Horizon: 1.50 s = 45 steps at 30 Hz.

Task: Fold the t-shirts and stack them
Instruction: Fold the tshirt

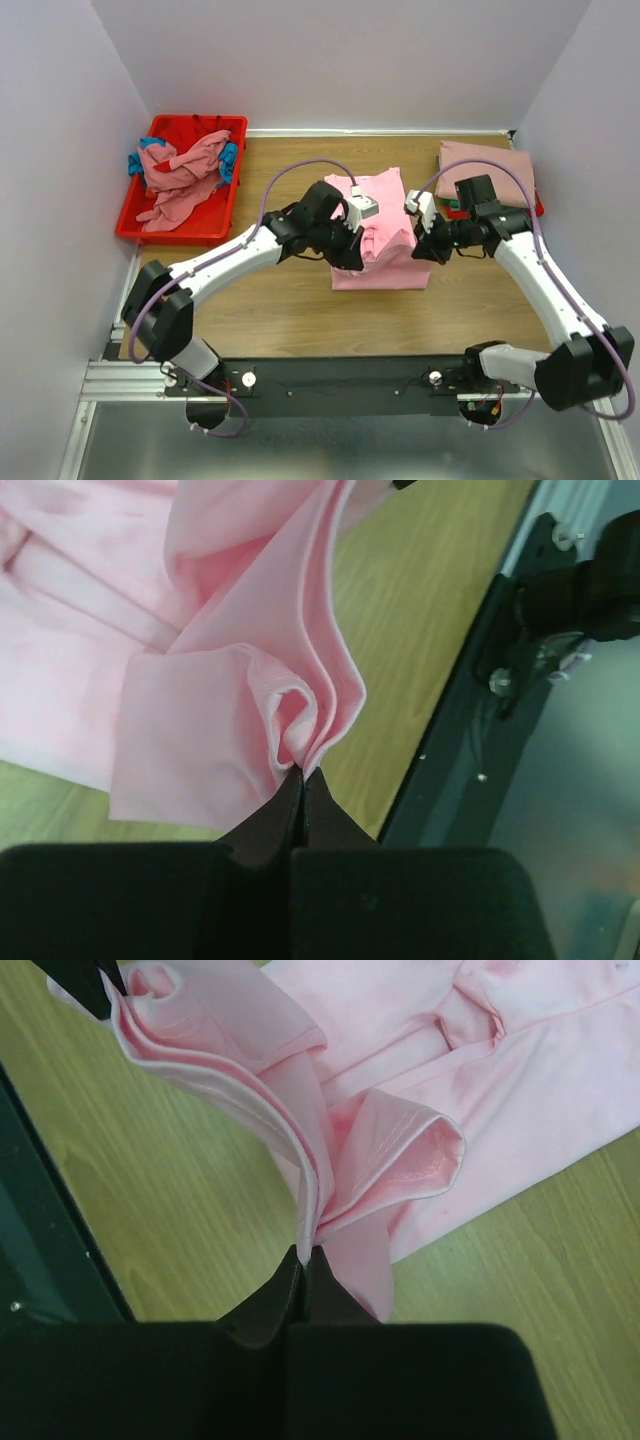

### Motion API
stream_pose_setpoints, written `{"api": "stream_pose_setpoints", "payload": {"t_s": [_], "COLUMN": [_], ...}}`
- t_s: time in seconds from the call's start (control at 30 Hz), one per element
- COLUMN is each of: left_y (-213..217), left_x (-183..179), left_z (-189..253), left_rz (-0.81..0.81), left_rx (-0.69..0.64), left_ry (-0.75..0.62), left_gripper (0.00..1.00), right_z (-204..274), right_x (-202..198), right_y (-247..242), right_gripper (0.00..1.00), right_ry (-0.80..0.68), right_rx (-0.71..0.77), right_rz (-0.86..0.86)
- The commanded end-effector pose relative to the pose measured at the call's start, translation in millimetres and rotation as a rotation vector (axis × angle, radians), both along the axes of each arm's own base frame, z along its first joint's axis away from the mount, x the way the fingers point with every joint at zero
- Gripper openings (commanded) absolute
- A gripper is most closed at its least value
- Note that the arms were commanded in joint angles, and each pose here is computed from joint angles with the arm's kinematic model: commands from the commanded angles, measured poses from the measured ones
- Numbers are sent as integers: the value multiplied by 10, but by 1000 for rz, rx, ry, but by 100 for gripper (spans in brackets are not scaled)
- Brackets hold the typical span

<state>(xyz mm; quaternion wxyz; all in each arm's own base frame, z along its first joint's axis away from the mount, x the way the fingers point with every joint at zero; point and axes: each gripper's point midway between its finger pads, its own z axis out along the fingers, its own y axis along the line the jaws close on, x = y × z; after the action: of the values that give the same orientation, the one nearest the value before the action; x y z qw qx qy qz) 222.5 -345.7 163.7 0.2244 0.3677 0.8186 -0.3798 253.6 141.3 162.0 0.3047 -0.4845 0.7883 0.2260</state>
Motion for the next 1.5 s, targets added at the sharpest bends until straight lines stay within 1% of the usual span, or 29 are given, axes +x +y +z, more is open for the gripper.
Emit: {"api": "stream_pose_setpoints", "payload": {"t_s": [0.0,0.13,0.23,0.33,0.47,0.57,0.73,0.77,0.83,1.07,1.2,1.33,1.47], "left_y": [-4,-16,3,40,51,75,40,59,37,73,66,89,107], "left_x": [-212,-466,-628,-754,-851,-793,-629,-592,-525,-292,-263,-334,-481], "left_z": [134,204,179,102,39,-10,42,-11,18,-160,-201,-204,-175], "left_rz": [27,21,22,26,23,51,84,89,92,92,75,53,22], "left_rx": [-54,-73,-80,-73,-63,-40,-16,14,27,125,144,135,88], "left_ry": [16,16,37,63,73,56,6,-3,-20,-40,-42,-30,-3], "left_gripper": [0,0,0,0,0,0,0,0,0,0,0,0,0], "right_z": [36,-24,36,108,73,19,-30,-34,-74,-73,-66,-52,-61], "right_x": [-366,-600,-714,-731,-739,-710,-633,-616,-592,-448,-401,-401,-581], "right_y": [-33,-67,-62,-57,-58,-64,-60,-63,-69,-75,-80,-82,-50], "right_gripper": [0,1,1,0,0,0,0,1,0,1,0,1,0], "right_ry": [13,34,10,-26,-15,-8,-5,-10,3,-7,-7,-15,27], "right_rx": [14,19,35,47,38,29,18,13,2,-26,-36,-39,-32], "right_rz": [53,73,106,115,132,132,135,140,145,162,163,172,238]}}
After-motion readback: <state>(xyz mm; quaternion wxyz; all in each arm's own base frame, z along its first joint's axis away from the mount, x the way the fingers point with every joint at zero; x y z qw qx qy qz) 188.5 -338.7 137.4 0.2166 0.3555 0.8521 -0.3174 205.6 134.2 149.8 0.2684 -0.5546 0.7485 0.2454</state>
